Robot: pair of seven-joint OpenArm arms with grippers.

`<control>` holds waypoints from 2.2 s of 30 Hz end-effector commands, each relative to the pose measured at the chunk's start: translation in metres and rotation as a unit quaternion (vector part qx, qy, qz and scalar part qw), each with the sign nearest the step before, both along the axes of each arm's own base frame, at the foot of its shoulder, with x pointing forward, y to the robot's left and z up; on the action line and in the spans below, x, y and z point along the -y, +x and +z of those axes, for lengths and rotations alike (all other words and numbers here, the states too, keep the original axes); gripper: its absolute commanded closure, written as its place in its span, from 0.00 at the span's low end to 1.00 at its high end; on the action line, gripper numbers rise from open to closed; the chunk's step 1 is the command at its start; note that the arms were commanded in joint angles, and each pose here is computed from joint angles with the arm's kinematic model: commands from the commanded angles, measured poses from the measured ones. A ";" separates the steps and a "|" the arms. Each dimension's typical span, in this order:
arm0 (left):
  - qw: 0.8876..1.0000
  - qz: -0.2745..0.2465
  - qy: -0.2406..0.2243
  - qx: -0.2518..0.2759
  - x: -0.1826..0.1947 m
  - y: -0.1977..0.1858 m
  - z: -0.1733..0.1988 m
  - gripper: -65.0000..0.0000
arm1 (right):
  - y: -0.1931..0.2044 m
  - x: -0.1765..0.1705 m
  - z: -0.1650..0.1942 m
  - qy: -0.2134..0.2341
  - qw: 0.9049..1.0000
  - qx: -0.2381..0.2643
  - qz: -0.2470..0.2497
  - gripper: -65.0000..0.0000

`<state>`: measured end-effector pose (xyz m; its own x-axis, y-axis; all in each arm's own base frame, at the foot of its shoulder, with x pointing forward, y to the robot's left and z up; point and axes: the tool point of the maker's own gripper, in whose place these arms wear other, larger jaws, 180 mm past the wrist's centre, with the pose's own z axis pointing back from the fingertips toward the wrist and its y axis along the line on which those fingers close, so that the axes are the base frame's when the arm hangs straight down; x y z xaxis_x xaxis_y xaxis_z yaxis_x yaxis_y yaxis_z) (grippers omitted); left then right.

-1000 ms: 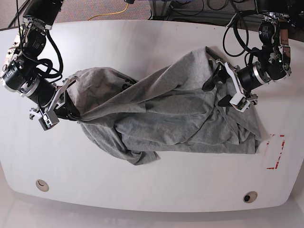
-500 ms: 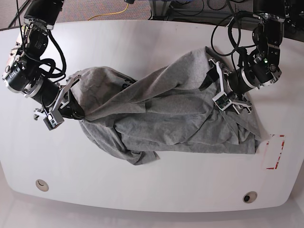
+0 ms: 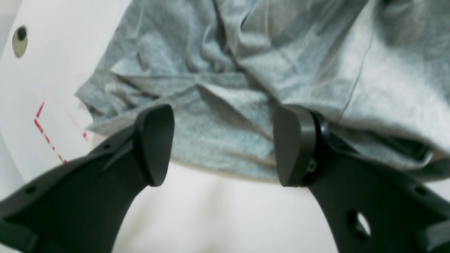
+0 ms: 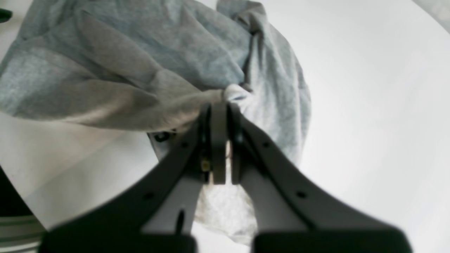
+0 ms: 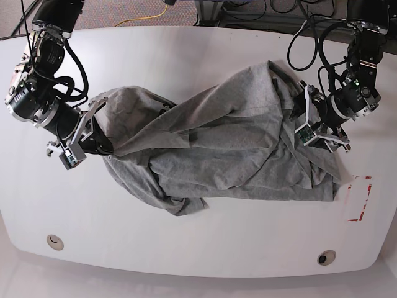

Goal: Layout the t-shirt on the table in an organized manner, then fold the t-shirt properly
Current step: 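Grasp the opposite edge of the shirt with the left gripper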

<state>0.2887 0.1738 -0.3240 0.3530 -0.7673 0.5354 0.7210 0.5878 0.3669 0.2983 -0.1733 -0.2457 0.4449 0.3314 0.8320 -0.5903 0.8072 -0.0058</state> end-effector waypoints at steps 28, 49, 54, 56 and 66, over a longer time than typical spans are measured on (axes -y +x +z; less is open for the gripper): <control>0.993 -0.055 0.056 -0.091 -0.003 -0.043 -0.043 0.36 | 0.004 -0.001 0.013 0.009 1.000 0.024 0.002 1.00; 0.992 -0.058 0.044 -0.104 0.007 -0.038 -0.055 0.36 | 0.004 -0.001 0.013 0.010 1.000 0.024 0.002 1.00; 0.990 -0.077 0.045 -0.108 0.017 -0.039 -0.058 0.36 | 0.004 -0.001 0.013 0.010 1.000 0.024 0.002 1.00; 0.990 -0.081 0.044 -0.109 0.020 -0.040 -0.059 0.36 | 0.004 -0.001 0.013 0.010 1.000 0.024 0.002 1.00; 0.990 -0.084 0.037 -0.109 0.027 -0.041 -0.059 0.37 | 0.004 -0.005 0.012 0.018 1.000 0.025 0.000 1.00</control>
<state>0.2413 0.1486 -0.3918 0.3346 -0.8618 0.3812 0.8767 0.4330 0.2096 0.2977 -0.1685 -0.2482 0.4500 0.3091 0.8379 -0.5859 0.8102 0.0157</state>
